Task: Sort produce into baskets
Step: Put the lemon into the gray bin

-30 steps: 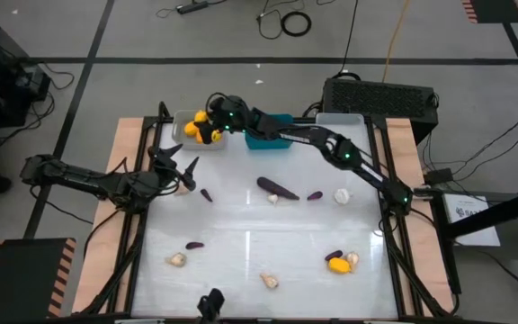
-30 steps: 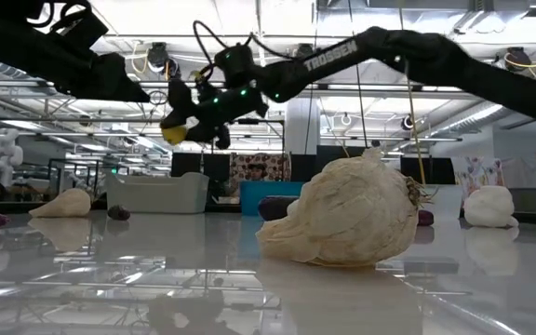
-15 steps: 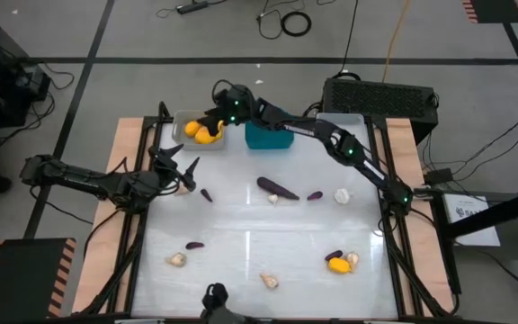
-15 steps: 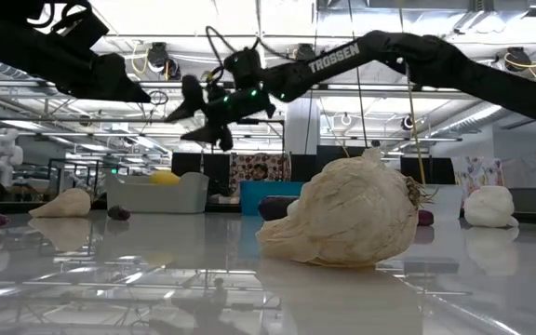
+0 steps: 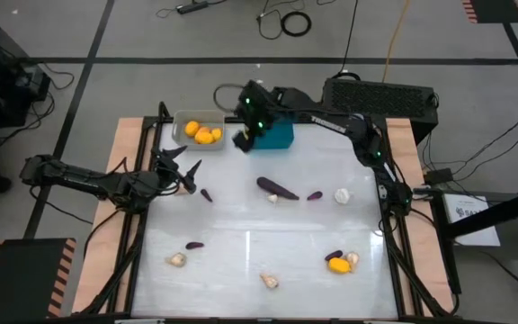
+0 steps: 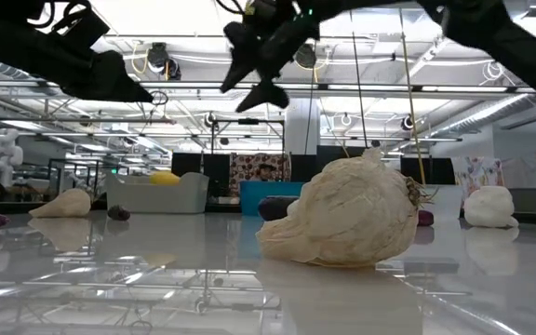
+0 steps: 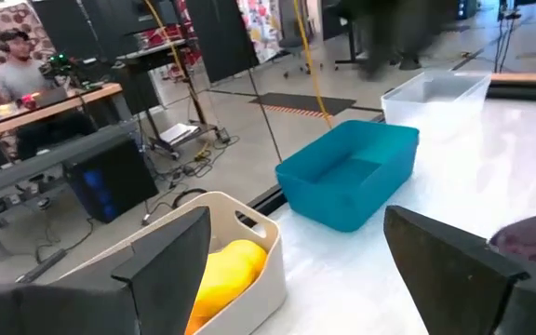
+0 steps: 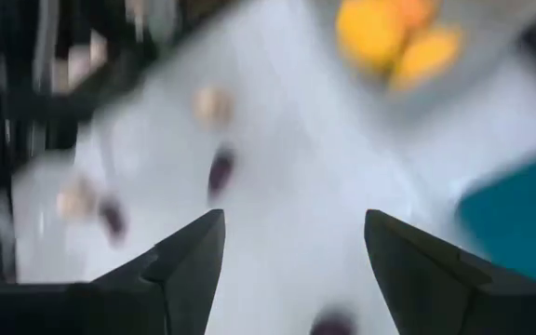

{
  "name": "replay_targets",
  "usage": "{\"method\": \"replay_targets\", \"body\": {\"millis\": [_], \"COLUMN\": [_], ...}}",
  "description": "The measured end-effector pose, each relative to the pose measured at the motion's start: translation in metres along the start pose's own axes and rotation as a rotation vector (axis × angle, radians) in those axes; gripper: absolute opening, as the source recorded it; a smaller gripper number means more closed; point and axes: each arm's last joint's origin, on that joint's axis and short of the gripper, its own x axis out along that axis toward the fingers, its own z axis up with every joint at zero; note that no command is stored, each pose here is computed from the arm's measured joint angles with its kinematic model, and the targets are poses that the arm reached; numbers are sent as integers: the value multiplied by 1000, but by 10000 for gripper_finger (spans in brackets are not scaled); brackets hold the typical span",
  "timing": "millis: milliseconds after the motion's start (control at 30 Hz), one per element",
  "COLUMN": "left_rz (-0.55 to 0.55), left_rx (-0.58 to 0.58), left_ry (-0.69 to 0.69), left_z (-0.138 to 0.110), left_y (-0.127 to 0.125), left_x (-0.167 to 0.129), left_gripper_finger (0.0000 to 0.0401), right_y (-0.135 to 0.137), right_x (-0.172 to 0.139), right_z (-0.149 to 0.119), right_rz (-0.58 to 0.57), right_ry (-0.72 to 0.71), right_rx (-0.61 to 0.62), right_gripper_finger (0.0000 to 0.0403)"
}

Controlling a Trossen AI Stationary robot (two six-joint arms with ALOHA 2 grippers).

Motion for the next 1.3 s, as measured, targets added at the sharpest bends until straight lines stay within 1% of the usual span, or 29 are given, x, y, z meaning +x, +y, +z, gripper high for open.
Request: {"method": "replay_targets", "body": {"millis": [67, 100, 267, 300, 433, 533, 600, 733, 833, 933, 1067, 1167, 1300], "left_rz": [-59, -118, -492, -548, -695, -779, -803, -801, -796, -794, -795, -794, -793], "left_rx": [-2, -4, -18, -29, -88, -106, -110, -117, -116, -116, -135, -136, -137], "left_ry": [-1, -2, -20, -32, -84, -114, -124, -135, -134, -133, -125, -124, -123], "left_z": [0, 0, 2, 4, 10, 14, 15, 16, 16, 16, 15, 15, 15], "left_y": [-2, -3, -14, -15, -18, -20, -20, -20, -20, -20, -20, -20, -20], "left_x": [0, 0, -3, -4, -7, -9, -9, -10, -9, -9, -9, -9, -9], "left_gripper_finger": [327, 327, 327, 327, 327, 327, 327, 327, 327, 327, 327, 327, 327], "right_y": [17, 26, 73, 85, 131, 166, 187, 225, 248, 264, 281, 288, 280], "right_x": [-4, -5, -5, -4, 6, 6, 6, 3, -1, -5, -13, -15, -20], "right_z": [-17, -26, -75, -84, -114, -140, -160, -198, -225, -247, -273, -291, -314], "right_rz": [-12, -20, -80, -104, -169, -153, -134, -117, -170, -241, -258, -287, -368], "right_ry": [116, 178, 488, 522, 528, 559, 583, 614, 581, 518, 495, 490, 521], "right_rx": [16, 19, -3, -19, -92, -159, -220, -335, -402, -451, -460, -460, -361], "right_gripper_finger": [251, 251, 251, 251, 251, 251, 251, 251, 251, 251, 251, 251, 251]}}
